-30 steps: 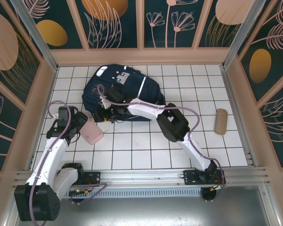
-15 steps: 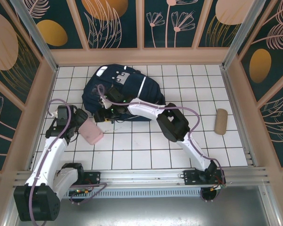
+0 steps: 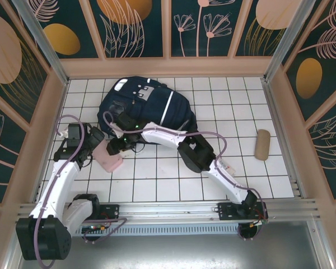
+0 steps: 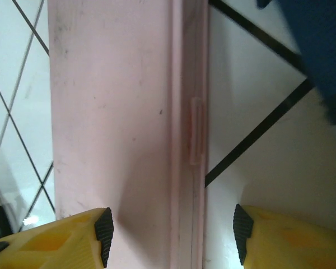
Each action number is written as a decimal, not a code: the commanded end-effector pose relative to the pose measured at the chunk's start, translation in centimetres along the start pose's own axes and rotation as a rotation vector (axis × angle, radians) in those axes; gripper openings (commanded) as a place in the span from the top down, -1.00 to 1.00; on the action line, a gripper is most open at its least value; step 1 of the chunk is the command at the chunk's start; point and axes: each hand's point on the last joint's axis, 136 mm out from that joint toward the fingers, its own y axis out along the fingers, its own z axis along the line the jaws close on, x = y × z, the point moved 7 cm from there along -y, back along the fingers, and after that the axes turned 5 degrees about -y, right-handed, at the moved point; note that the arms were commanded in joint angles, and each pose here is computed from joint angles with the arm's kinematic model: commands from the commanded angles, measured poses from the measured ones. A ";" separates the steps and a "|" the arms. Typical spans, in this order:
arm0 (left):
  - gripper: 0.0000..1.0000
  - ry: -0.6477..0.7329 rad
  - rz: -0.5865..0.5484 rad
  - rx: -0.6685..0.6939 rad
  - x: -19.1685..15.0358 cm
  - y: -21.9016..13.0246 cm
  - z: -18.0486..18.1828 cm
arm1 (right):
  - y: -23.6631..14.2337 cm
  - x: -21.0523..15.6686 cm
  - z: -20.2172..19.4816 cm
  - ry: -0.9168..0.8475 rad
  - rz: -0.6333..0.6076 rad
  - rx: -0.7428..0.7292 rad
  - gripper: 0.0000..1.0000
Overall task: Pack the student bag
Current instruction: Move the pencil pouch to the middle-left of the table.
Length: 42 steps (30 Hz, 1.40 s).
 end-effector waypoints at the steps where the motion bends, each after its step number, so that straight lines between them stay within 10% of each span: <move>1: -0.97 0.010 -0.015 -0.022 0.5 -0.2 -0.7 | 2.4 -3.3 -1.5 -0.021 0.120 -0.117 -0.23; 17: -0.97 -0.061 -0.063 -0.108 1.4 -1.1 -1.9 | -4.3 -10.7 -7.5 0.138 0.244 -0.507 0.04; 32: -0.97 -0.038 -0.147 -0.170 1.2 -1.4 -1.2 | -7.9 -13.2 -9.8 0.365 0.374 -0.593 0.04; 42: -0.93 -0.052 -0.006 -0.172 -1.7 1.0 0.0 | -8.5 -13.5 -9.2 0.404 0.256 -0.519 0.04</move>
